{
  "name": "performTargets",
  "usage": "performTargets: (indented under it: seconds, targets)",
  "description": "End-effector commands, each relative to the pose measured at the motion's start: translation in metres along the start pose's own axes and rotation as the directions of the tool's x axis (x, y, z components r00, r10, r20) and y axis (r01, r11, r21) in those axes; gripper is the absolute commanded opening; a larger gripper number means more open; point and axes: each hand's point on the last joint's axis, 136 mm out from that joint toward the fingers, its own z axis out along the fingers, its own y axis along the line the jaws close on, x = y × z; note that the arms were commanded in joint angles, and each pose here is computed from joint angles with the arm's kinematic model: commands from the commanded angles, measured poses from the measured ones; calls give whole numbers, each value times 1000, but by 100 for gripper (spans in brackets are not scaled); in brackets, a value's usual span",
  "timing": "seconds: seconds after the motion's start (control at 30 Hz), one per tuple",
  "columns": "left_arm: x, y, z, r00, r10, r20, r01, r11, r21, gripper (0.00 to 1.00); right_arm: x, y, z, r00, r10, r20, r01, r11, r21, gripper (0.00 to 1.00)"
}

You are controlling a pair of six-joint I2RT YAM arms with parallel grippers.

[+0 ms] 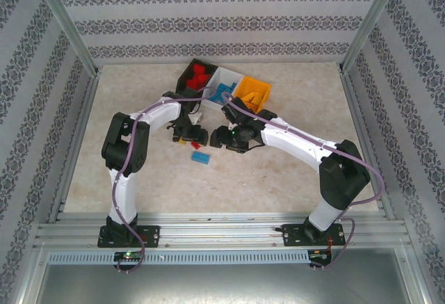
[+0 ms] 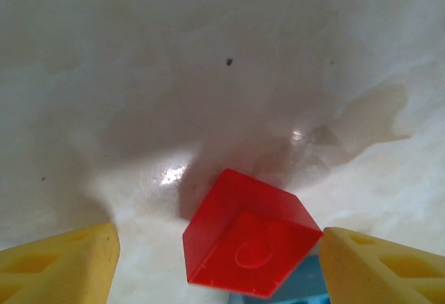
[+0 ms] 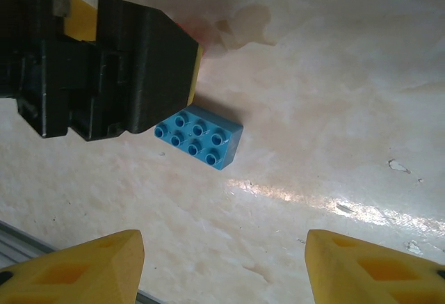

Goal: Sort the legos into containers by color

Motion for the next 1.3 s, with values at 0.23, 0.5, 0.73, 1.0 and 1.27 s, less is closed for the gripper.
performTargets:
  seconds: [0.23, 0.5, 0.73, 1.0, 1.27]
  targets:
    - [4, 1, 14, 999, 19, -29, -19, 1000, -7, 62, 1, -3, -1, 1000, -1, 2, 1, 1000, 23, 63]
    - [9, -2, 16, 999, 2, -41, -1, 1000, 15, 44, 4, -7, -3, 1000, -2, 6, 2, 1000, 25, 63]
    - [9, -2, -1, 995, -103, -13, 104, 991, 89, 39, 3, -10, -6, 1000, -3, 12, 3, 1000, 25, 63]
    - [-53, 12, -57, 909, -404, 108, 342, 867, 362, 40, 1, -15, -20, 1000, 1, 25, -2, 1000, 21, 63]
    - [-161, 38, -100, 715, -668, 205, 418, 644, 640, 41, -1, -29, -41, 998, 43, 55, -43, 999, 0, 63]
